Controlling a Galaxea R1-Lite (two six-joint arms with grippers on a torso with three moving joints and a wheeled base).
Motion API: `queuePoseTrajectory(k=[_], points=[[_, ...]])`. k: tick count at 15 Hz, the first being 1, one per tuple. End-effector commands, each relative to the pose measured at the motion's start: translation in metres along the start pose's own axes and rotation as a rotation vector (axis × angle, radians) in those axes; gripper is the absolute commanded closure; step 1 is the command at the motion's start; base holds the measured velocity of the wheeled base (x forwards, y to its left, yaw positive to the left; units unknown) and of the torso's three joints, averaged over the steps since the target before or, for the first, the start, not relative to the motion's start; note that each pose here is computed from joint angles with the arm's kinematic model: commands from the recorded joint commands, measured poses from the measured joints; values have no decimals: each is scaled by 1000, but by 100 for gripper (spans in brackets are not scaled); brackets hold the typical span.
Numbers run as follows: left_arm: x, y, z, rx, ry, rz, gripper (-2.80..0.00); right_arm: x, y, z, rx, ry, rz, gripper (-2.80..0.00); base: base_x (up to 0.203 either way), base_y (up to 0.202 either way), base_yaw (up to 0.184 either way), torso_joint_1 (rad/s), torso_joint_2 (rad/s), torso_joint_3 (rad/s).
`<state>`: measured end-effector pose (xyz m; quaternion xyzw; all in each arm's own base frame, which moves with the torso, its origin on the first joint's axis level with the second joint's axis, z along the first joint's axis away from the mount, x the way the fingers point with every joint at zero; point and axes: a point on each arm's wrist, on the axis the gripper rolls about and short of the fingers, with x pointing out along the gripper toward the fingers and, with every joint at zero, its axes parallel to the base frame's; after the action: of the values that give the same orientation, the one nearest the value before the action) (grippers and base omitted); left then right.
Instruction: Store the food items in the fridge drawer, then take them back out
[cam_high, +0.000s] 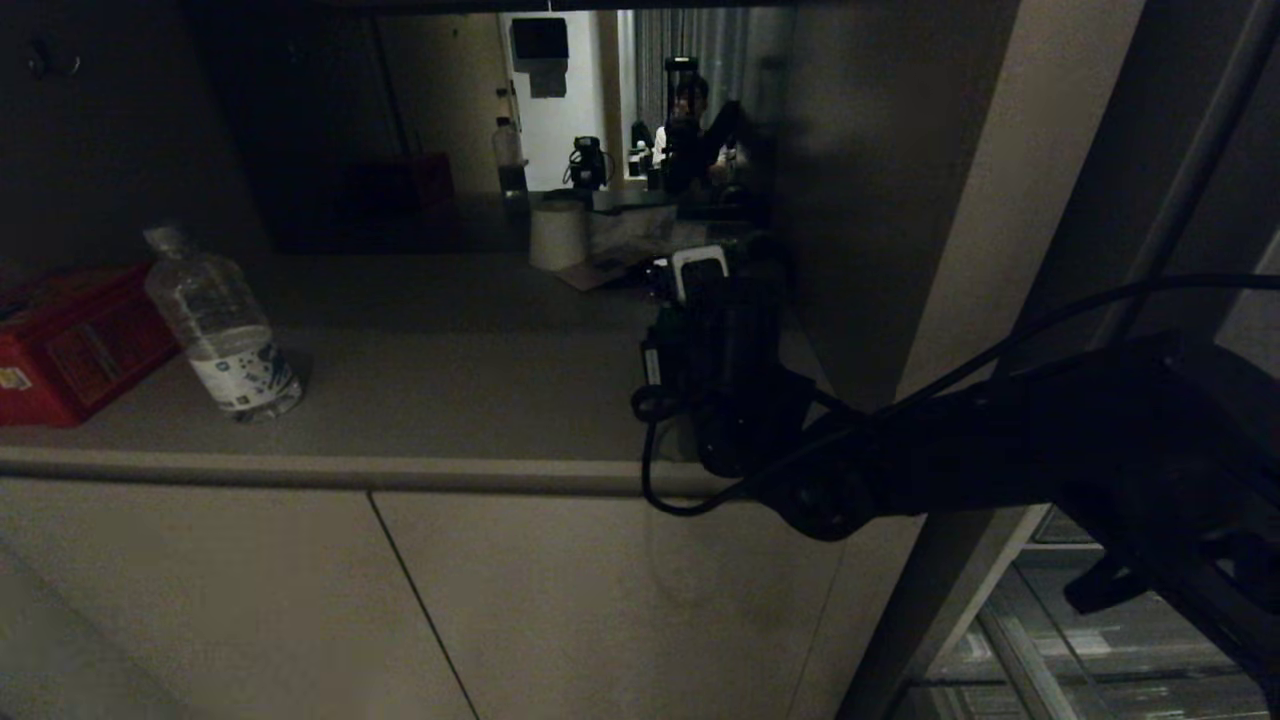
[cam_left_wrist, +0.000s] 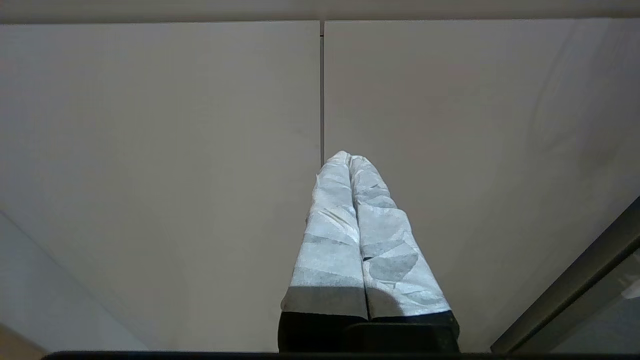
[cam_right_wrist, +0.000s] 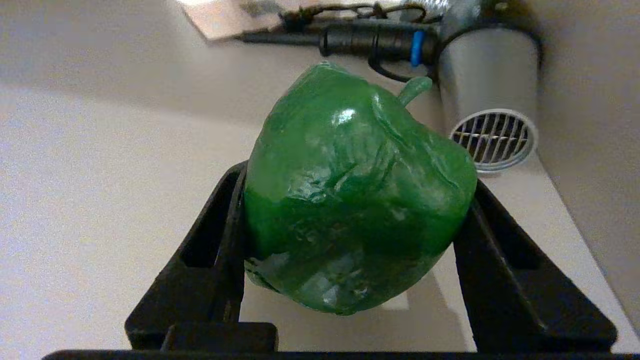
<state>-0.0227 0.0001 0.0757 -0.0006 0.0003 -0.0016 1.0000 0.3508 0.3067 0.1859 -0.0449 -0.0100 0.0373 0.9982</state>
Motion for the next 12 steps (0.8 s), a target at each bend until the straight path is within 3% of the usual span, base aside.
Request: queuePoseTrajectory(k=[1, 6, 7, 12], points=[[0, 0, 0, 0, 1, 0, 0, 7, -8, -6, -9, 11, -25, 0, 0, 0, 0, 0, 0, 0], [0, 0, 0, 0, 1, 0, 0, 7, -8, -10, -25, 31, -25, 0, 0, 0, 0, 0, 0, 0], [0, 0, 0, 0, 1, 0, 0, 6, -9, -11, -27, 34, -25, -280, 0, 0, 0, 0, 0, 0], [0, 0, 0, 0, 1, 0, 0, 1, -13, -1, -16, 22, -24, -280, 0, 0, 0, 0, 0, 0]])
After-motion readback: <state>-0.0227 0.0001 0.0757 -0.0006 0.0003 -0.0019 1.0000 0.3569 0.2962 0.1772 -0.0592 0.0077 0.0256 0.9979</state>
